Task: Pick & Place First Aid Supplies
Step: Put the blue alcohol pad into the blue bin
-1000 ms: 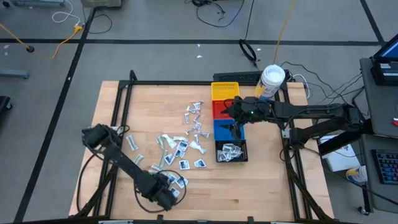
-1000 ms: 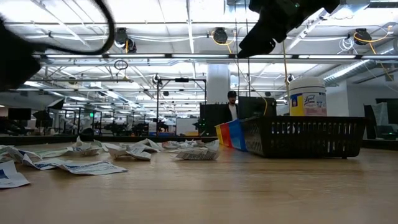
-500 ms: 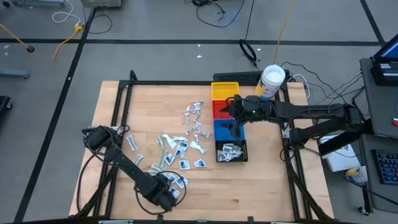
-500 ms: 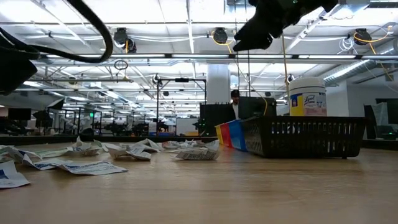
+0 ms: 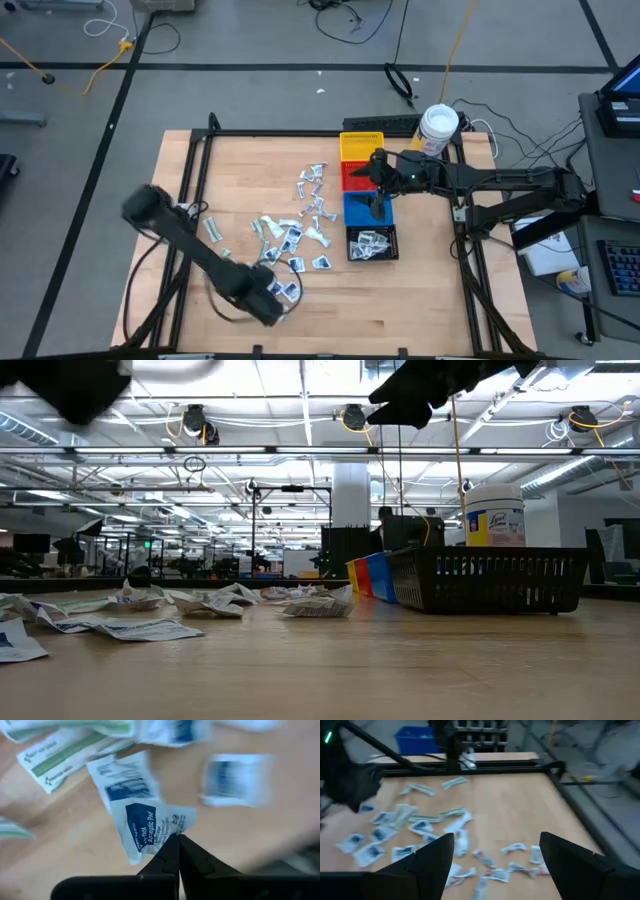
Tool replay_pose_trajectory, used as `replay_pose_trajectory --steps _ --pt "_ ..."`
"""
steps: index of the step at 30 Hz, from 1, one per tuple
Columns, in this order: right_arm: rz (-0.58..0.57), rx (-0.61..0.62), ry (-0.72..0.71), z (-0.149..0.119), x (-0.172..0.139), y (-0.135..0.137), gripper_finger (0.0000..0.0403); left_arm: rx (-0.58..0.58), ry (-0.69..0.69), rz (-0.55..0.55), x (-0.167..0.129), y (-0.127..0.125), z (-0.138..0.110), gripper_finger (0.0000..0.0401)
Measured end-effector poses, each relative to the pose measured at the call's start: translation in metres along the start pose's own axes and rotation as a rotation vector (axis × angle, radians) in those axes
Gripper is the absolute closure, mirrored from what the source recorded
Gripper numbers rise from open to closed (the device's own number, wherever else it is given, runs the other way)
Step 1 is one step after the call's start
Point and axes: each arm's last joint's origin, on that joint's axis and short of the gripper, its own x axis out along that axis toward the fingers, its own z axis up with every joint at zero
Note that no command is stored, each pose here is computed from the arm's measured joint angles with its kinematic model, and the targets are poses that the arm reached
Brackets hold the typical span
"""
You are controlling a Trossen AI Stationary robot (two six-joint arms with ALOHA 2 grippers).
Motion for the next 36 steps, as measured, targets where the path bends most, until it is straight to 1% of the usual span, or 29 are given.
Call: replay_pose_trajectory --steps 1,3,7,11,13,16,18,21,24,26,30,34,36 --pt "0.026 0.006 -0.003 0.0 -0.001 0.001 0.0118 0.005 -0.029 -0.04 -0.015 0.004 -0.001 0.04" --pt "0.078 0.008 -0.015 0.002 -0.003 0.002 0.012 0.019 -0.136 -0.138 -0.046 0.014 -0.002 0.04" --pt "0.128 0.019 -0.044 0.006 -0.009 0.004 0.0122 0.016 -0.411 -0.359 -0.111 0.044 -0.002 0.04" --pt "0.132 0.054 -0.16 0.019 -0.022 0.004 0.0122 0.065 -0.714 -0.49 -0.158 0.08 -0.002 0.0401" --pt "0.141 0.078 -0.23 0.027 -0.029 0.005 0.0122 0.096 -0.847 -0.53 -0.177 0.096 0.0 0.0401" --pt "0.159 0.139 -0.324 0.037 -0.038 0.005 0.0122 0.174 -1.046 -0.527 -0.197 0.111 0.002 0.0401" --pt "0.17 0.178 -0.367 0.041 -0.043 0.005 0.0122 0.266 -1.174 -0.486 -0.206 0.114 0.003 0.0401" --pt "0.173 0.214 -0.395 0.049 -0.046 0.005 0.0122 0.409 -1.341 -0.396 -0.223 0.111 0.01 0.0401" --pt "0.171 0.227 -0.415 0.074 -0.046 0.004 0.0122 0.538 -1.464 -0.335 -0.242 0.103 0.03 0.0401" --pt "0.154 0.233 -0.391 0.089 -0.044 0.003 0.0122 0.616 -1.52 -0.342 -0.255 0.101 0.046 0.0401" --pt "0.148 0.234 -0.4 0.121 -0.034 0.002 0.0122 0.746 -1.599 -0.373 -0.271 0.102 0.076 0.0401" --pt "0.155 0.222 -0.46 0.148 -0.027 0.002 0.0122 0.865 -1.596 -0.421 -0.281 0.099 0.104 0.0401" --pt "0.155 0.222 -0.461 0.155 -0.019 0.001 0.0122 0.924 -1.58 -0.437 -0.284 0.095 0.116 0.0401"
